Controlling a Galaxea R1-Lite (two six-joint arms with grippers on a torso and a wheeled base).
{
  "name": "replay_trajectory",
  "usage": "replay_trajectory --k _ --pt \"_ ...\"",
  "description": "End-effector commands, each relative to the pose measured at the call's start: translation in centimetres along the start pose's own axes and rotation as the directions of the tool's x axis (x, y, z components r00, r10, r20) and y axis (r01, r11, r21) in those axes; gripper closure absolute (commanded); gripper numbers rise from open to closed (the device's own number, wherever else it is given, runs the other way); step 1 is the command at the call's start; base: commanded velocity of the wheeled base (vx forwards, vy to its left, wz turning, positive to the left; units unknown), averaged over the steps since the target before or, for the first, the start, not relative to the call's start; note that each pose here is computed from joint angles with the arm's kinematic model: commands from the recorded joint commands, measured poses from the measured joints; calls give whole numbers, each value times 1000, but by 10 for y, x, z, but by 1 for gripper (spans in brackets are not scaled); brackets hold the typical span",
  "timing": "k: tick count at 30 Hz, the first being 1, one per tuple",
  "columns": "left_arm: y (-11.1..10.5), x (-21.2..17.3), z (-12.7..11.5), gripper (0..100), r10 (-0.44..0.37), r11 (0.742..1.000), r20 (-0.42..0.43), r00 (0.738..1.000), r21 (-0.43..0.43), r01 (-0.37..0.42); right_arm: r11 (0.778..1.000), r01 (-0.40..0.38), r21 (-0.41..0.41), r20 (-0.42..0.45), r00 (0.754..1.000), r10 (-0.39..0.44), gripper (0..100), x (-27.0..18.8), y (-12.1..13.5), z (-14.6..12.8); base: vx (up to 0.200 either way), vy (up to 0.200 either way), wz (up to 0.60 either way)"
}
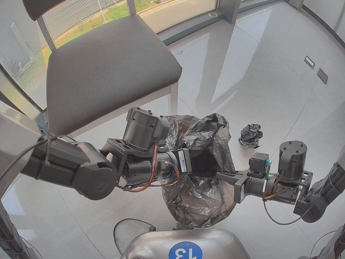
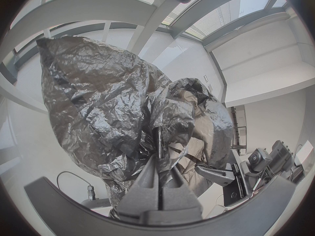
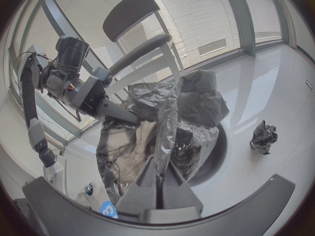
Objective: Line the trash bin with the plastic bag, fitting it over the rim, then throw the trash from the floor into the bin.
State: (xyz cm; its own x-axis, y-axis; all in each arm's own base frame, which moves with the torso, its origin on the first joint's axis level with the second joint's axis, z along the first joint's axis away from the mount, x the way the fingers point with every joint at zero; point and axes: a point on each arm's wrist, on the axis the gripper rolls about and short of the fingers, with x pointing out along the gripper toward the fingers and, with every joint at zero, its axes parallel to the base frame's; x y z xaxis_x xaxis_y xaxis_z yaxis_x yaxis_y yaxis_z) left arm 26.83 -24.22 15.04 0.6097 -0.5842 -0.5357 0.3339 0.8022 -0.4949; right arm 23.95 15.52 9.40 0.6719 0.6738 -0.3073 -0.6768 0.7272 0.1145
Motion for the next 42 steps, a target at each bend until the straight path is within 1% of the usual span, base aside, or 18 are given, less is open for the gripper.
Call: replay_trajectory --k 1,9,11,14,19,21,24,28,32,33,35,41,42 --pt "-1 11 0 100 -2 1000 -4 1000 0 2 998 54 18 -42 998 -53 100 -15 -13 -12 0 0 0" --pt "-5 43 9 100 -13 1000 7 1000 -7 13 986 166 33 -60 985 -164 100 -33 -41 -18 0 0 0" --pt "-5 47 12 100 -13 1000 17 1000 -10 13 981 190 38 -62 980 -188 100 -34 -47 -19 0 0 0" --pt "-2 47 11 100 -5 1000 9 1000 -13 5 975 217 49 -83 974 -213 100 -37 -55 -24 0 0 0" --pt "0 48 9 100 3 1000 1 1000 -16 -3 973 225 47 -122 968 -218 100 -32 -59 -33 0 0 0" --pt "1 48 9 100 7 1000 3 1000 -18 -7 973 226 45 -150 965 -217 100 -25 -63 -41 0 0 0" --pt "1 48 9 100 7 1000 5 1000 -18 -7 972 231 39 -160 962 -222 100 -23 -66 -44 0 0 0" --pt "1 49 11 100 5 1000 13 1000 -27 -5 966 256 33 -175 953 -247 100 -19 -77 -49 0 0 0" --pt "1 50 11 100 6 999 15 1000 -38 -5 959 283 29 -165 947 -275 100 -16 -89 -50 0 0 0" --pt "1 49 11 100 5 999 16 1000 -38 -4 954 300 28 -151 944 -292 100 -15 -96 -48 0 0 0" --pt "1 48 14 100 6 999 24 1000 -39 -5 950 310 28 -139 943 -303 100 -14 -100 -46 0 0 0" --pt "3 46 18 100 5 999 37 999 -43 -3 950 310 27 -138 943 -303 100 -9 -103 -47 0 0 0" --pt "3 46 18 100 6 999 35 999 -43 -4 950 311 24 -134 943 -305 0 -8 -104 -47 0 0 0"
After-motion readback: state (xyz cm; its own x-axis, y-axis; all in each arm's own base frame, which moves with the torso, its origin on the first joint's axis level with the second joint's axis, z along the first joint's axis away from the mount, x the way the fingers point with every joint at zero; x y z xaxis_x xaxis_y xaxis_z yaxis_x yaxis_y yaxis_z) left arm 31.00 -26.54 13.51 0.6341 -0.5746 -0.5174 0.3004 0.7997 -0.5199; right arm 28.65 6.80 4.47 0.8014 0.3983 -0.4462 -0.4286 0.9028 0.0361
